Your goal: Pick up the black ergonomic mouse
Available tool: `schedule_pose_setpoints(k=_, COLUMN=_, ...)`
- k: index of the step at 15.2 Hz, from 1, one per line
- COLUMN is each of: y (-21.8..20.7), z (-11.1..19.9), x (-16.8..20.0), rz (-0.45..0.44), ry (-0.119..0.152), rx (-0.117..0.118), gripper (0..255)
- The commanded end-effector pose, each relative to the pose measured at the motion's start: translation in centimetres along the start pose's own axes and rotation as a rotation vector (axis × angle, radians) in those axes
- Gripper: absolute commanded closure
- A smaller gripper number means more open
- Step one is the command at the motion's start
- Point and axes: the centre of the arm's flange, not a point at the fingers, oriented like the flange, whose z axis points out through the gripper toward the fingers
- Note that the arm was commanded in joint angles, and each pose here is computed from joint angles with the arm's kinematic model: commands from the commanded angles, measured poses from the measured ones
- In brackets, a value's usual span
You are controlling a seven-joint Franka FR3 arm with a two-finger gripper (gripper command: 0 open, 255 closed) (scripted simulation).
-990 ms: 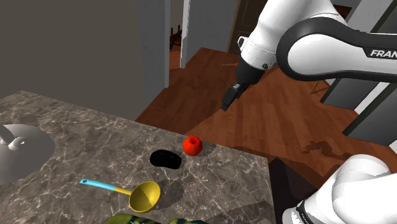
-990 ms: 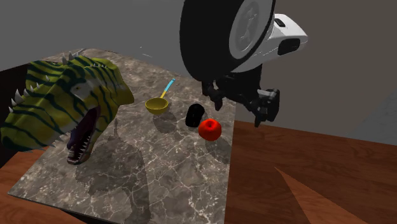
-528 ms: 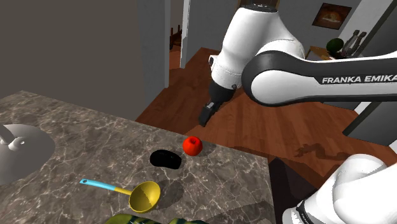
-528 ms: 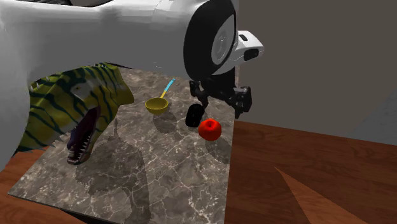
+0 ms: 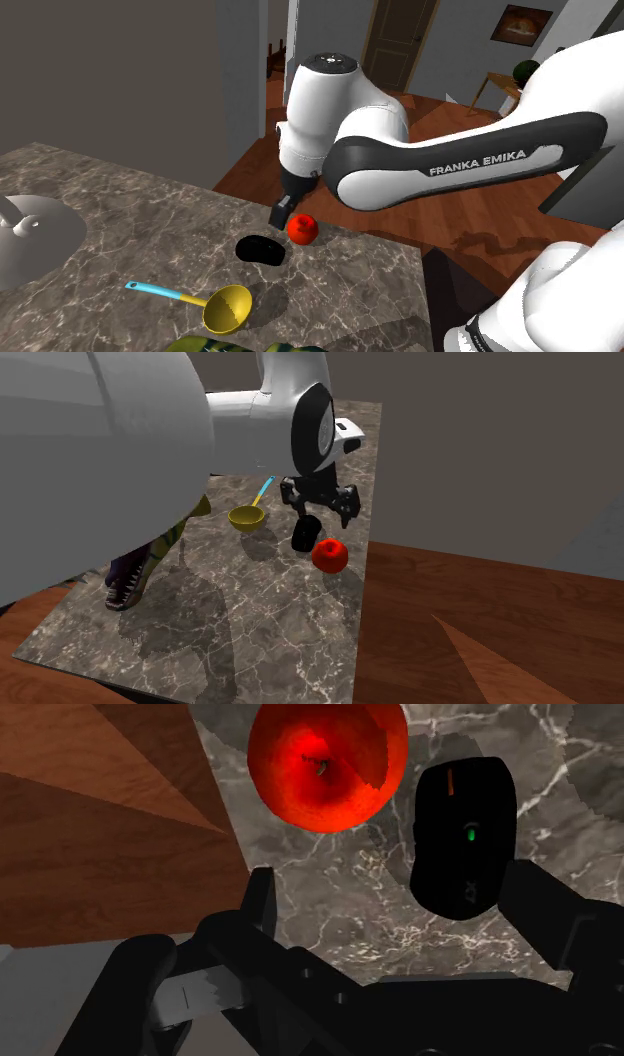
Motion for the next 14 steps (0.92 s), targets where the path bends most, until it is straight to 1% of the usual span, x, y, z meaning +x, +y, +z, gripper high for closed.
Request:
schedule_pose_setpoints(k=1, y=-1.9, z=1.6, x=1.0, rz=-0.03, ry=-0.006, rx=0.0, gripper=0)
schedule_pose_setpoints(k=6, y=-6.4, z=5.6, x=3.2, rz=-0.1, ry=-0.023, rx=-0.002, gripper=0)
schedule_pose_setpoints(k=14, y=-6.9, z=9.6, x=2.6, rz=-0.1, ry=-0.023, rx=-0.002, gripper=0)
